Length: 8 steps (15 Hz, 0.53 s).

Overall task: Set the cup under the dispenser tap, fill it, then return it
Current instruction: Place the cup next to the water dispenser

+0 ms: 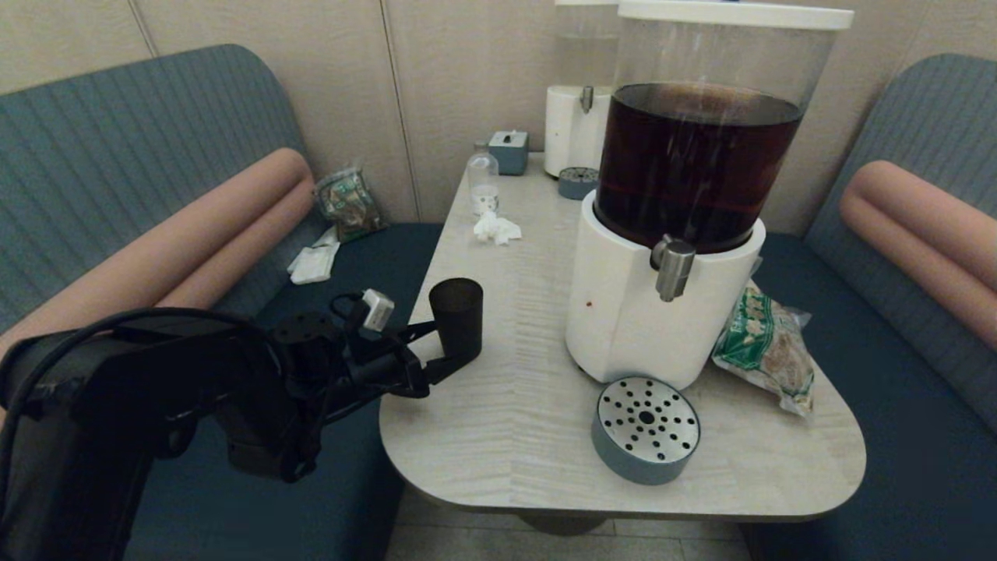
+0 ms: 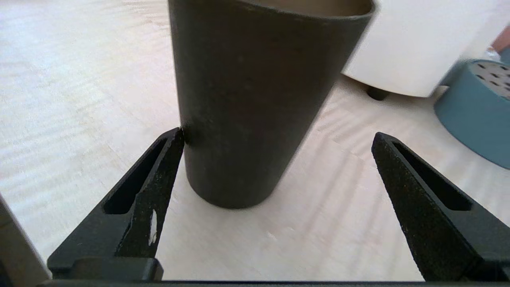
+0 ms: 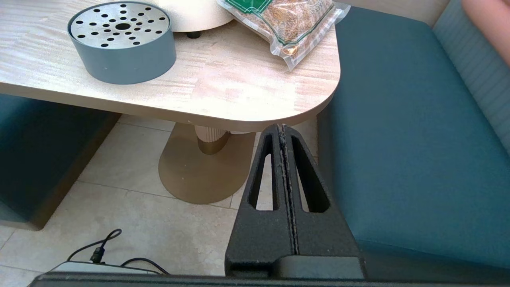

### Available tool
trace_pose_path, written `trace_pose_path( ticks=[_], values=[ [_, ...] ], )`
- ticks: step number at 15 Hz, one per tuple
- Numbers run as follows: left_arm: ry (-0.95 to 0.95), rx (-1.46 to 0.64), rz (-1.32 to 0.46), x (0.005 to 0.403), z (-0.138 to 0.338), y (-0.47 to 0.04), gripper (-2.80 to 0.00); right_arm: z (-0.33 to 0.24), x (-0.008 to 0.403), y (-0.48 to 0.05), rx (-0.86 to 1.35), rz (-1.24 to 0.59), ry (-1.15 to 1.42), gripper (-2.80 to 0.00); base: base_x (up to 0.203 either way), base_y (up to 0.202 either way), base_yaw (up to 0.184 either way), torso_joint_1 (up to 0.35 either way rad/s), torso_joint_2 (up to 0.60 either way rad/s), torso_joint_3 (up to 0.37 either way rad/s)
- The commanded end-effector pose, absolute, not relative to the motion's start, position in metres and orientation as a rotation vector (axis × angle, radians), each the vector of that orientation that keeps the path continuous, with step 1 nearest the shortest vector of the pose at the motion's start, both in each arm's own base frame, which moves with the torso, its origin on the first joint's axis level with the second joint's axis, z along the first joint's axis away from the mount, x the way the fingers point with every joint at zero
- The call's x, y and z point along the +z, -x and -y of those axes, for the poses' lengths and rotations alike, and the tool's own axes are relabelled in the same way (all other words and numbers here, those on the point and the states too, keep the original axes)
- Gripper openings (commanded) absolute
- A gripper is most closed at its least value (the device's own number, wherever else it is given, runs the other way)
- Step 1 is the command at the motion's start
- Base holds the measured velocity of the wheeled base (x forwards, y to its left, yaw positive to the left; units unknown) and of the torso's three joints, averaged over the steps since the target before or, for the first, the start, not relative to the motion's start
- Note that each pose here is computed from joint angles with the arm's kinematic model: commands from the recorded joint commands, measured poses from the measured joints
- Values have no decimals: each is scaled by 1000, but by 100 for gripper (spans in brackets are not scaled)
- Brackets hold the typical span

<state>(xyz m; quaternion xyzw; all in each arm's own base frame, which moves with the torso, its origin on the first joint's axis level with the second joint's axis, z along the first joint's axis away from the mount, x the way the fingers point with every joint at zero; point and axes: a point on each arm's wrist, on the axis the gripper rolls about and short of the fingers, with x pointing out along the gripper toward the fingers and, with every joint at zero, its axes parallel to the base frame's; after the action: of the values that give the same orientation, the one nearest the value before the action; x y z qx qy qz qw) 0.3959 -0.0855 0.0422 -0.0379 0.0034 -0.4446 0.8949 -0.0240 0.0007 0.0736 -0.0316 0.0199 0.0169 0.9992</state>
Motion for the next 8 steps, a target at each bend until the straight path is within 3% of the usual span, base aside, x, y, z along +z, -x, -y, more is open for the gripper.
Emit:
trace_pose_path(
  ticks=[1, 8],
  values=[
    [76, -926, -2, 54, 83, -384, 0, -1, 74, 24, 35, -39, 64, -280, 0, 0, 0, 0, 0, 0],
    [84, -925, -36, 67, 79, -356, 0, -1, 74, 24, 35, -39, 64, -280, 0, 0, 0, 0, 0, 0]
  ],
)
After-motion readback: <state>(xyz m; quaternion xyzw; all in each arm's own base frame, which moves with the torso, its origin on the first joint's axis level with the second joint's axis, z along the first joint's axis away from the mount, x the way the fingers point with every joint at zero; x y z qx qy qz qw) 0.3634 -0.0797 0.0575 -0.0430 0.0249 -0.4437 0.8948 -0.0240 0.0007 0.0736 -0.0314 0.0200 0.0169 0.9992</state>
